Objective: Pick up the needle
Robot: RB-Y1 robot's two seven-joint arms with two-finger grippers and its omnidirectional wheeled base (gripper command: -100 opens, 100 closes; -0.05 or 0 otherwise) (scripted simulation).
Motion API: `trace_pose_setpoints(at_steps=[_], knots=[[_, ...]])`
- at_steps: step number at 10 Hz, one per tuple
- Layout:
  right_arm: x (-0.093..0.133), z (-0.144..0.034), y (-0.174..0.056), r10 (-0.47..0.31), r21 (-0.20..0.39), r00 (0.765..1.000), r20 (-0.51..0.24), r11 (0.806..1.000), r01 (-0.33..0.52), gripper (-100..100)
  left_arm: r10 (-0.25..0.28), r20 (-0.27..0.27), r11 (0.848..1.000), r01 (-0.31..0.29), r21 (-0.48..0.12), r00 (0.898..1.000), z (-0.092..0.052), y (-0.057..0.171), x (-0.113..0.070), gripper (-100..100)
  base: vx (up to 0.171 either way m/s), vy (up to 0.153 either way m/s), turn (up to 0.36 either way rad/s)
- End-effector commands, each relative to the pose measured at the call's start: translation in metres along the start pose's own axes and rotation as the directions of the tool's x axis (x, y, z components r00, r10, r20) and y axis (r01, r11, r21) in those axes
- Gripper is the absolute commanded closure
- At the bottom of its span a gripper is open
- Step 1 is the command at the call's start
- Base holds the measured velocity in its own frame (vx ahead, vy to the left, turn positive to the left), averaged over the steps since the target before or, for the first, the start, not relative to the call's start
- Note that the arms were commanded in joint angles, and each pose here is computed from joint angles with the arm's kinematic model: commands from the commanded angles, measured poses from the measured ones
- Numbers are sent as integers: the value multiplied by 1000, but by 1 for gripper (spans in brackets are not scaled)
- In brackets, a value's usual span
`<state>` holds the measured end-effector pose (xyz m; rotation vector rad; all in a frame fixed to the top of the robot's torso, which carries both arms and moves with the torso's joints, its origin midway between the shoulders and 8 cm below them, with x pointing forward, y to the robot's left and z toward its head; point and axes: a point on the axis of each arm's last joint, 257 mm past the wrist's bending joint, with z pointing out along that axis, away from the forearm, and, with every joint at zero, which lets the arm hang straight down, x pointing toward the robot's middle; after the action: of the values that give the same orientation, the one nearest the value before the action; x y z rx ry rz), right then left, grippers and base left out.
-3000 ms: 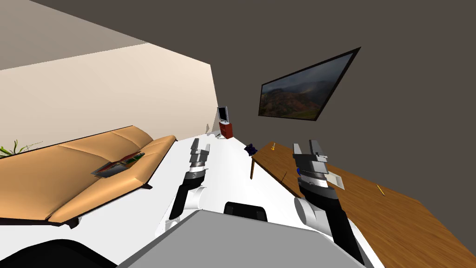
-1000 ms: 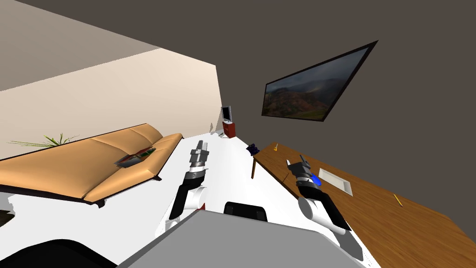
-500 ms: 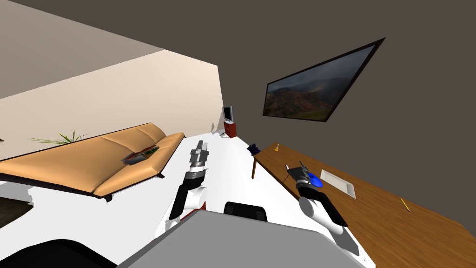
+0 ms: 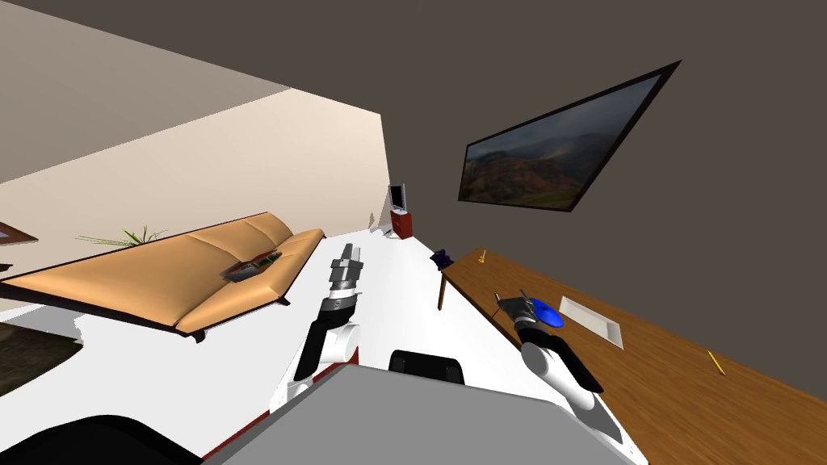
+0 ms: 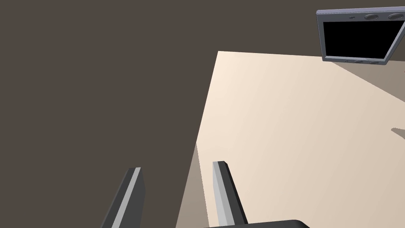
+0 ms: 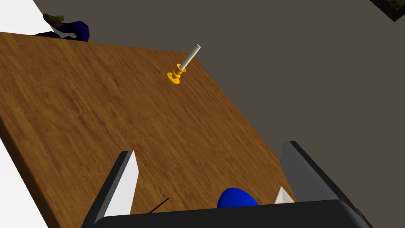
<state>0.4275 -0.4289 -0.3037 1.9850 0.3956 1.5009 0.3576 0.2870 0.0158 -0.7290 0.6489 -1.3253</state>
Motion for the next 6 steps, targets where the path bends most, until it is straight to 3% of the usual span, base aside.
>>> trace_pose_setpoints(at_steps=[1, 4, 6], knots=[[-15, 1, -8, 67, 30, 997, 38, 997, -68, -100, 0, 0, 1000, 0, 0, 1000, 0, 0, 0, 0, -13, -25, 33], [-54, 3, -36, 220, 93, 964, 149, 968, -235, -100, 0, 0, 1000, 0, 0, 1000, 0, 0, 0, 0, -10, -30, 56], [-59, 2, -40, 257, 96, 953, 163, 957, -274, -100, 0, 0, 1000, 0, 0, 1000, 0, 0, 0, 0, -8, -18, 14]])
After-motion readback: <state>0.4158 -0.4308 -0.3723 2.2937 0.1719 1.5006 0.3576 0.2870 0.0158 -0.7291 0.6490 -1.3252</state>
